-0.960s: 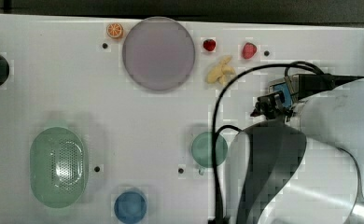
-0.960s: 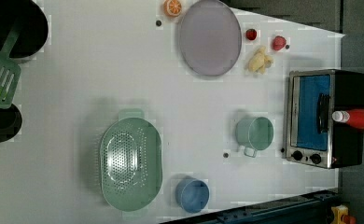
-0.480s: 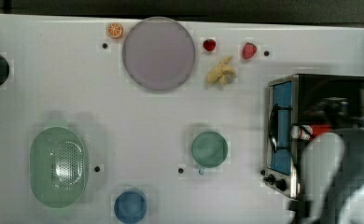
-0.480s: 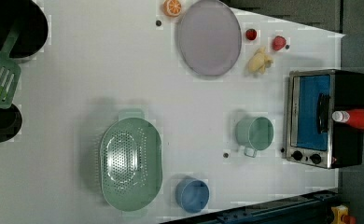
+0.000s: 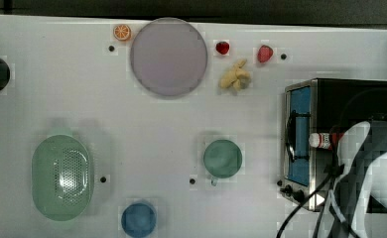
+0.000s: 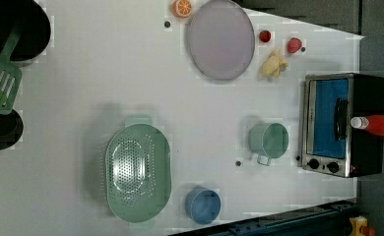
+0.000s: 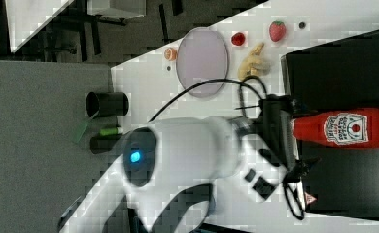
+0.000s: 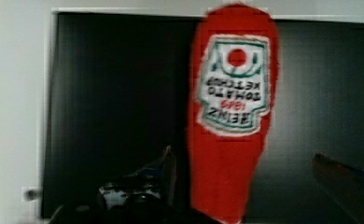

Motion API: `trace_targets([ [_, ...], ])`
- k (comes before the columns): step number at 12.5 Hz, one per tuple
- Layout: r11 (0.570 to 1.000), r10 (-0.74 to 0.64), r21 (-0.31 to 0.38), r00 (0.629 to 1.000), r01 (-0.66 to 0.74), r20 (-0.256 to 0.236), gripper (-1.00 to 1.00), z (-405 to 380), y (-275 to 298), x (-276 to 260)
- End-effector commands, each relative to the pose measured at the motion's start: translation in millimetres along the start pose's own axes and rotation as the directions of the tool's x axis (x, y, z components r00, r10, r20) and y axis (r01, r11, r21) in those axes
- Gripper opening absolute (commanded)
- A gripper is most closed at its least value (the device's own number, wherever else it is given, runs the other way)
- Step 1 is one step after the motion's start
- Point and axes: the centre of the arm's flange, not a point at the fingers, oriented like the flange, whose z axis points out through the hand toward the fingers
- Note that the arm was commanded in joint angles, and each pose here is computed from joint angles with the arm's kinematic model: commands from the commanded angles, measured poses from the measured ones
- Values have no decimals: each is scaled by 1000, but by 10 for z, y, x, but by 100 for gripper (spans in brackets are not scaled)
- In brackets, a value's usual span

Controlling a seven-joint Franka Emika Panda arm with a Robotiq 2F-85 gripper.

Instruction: Pick Ketchup from oven and place it on table.

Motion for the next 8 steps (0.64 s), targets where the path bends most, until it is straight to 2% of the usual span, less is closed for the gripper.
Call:
trace_targets([
  [1, 996, 9, 84, 998, -4, -58, 100, -4, -55, 157],
  [4, 996, 35, 77, 999, -33, -27, 100, 206, -88, 137],
  [7, 997, 46, 61, 999, -44, -20, 100, 325, -75, 159],
  [8, 997, 49, 58, 999, -48, -19, 68, 343, -58, 175],
])
